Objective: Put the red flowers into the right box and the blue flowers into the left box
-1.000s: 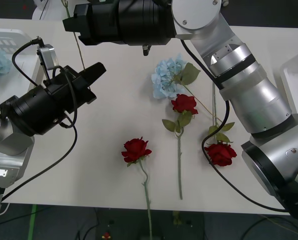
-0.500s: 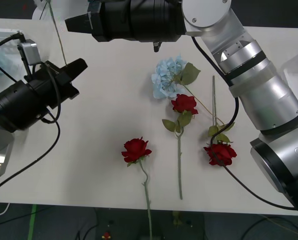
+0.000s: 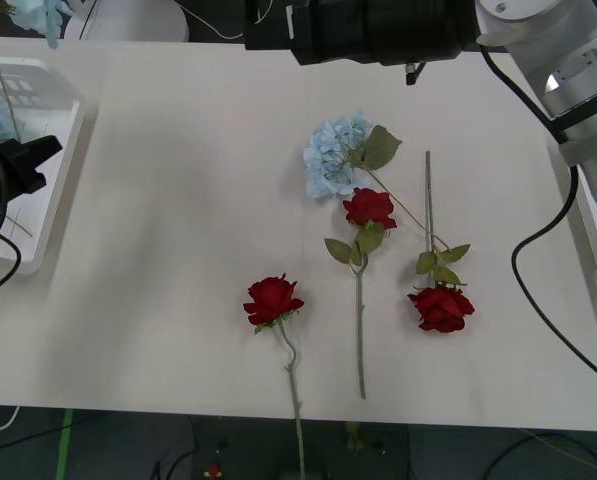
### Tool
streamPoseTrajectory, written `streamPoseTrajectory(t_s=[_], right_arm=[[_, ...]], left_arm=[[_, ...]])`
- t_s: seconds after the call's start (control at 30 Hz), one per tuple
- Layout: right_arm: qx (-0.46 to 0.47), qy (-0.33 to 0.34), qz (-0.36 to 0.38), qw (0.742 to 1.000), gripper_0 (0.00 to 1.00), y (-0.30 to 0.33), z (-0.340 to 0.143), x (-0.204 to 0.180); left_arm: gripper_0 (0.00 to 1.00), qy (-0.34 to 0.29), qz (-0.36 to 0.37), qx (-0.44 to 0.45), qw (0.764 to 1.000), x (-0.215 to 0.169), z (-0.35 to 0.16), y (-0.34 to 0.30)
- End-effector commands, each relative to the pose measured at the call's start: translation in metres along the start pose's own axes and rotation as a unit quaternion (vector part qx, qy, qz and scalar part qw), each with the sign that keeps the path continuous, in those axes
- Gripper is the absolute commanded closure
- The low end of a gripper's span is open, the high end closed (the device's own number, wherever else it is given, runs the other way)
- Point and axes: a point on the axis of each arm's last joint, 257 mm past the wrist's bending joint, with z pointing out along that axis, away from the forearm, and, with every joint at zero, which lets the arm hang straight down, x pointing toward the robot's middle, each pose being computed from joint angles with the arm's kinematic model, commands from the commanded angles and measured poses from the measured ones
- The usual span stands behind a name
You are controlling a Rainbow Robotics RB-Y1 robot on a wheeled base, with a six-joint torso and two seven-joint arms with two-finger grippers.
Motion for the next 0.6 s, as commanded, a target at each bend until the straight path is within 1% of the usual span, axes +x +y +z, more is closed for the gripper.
streamPoseTrajectory(t_s=[0.03,0.1,0.17,0.2,0.23,0.33,0.37,0.4,0.43,0.47,0.5,0.57,0.6], right_arm=[[0.028,0.01,0.118,0.993,0.09,-0.007,-0.026,-0.017],[0.044,0.013,0.204,0.978,0.09,-0.019,-0.032,-0.011],[0.064,0.012,0.273,0.96,0.09,-0.031,-0.035,-0.004],[0.081,0.011,0.331,0.94,0.08,-0.041,-0.038,0.003],[0.089,0.011,0.353,0.931,0.08,-0.046,-0.039,0.007],[0.132,0.004,0.452,0.882,0.08,-0.068,-0.042,0.029],[0.139,-0.002,0.471,0.871,0.08,-0.072,-0.044,0.032],[0.155,-0.011,0.502,0.851,0.09,-0.08,-0.047,0.039],[0.165,-0.019,0.521,0.838,0.08,-0.085,-0.049,0.044],[0.175,-0.031,0.559,0.81,0.09,-0.092,-0.053,0.052],[0.182,-0.041,0.585,0.789,0.09,-0.096,-0.056,0.057],[0.197,-0.064,0.649,0.732,0.09,-0.103,-0.062,0.071],[0.204,-0.072,0.671,0.709,0.08,-0.106,-0.066,0.078]], left_arm=[[1.0,-0.012,-0.024,-0.091,0.995,-0.054,-0.024,0.064],[1.0,-0.002,-0.023,-0.137,0.99,-0.059,-0.035,0.094],[1.0,0.006,-0.021,-0.173,0.985,-0.064,-0.046,0.117],[1.0,0.01,-0.017,-0.207,0.978,-0.068,-0.058,0.137],[1.0,0.013,-0.014,-0.22,0.975,-0.07,-0.063,0.144],[1.0,0.03,0.009,-0.297,0.954,-0.077,-0.093,0.181],[1.0,0.034,0.011,-0.31,0.95,-0.078,-0.099,0.187],[1.0,0.04,0.017,-0.334,0.942,-0.08,-0.109,0.198],[1.0,0.043,0.021,-0.349,0.936,-0.081,-0.117,0.204],[1.0,0.046,0.025,-0.367,0.929,-0.083,-0.126,0.212],[1.0,0.049,0.027,-0.377,0.925,-0.082,-0.131,0.216],[1.0,0.06,0.034,-0.399,0.914,-0.079,-0.141,0.225],[1.0,0.064,0.038,-0.406,0.911,-0.079,-0.145,0.228]])
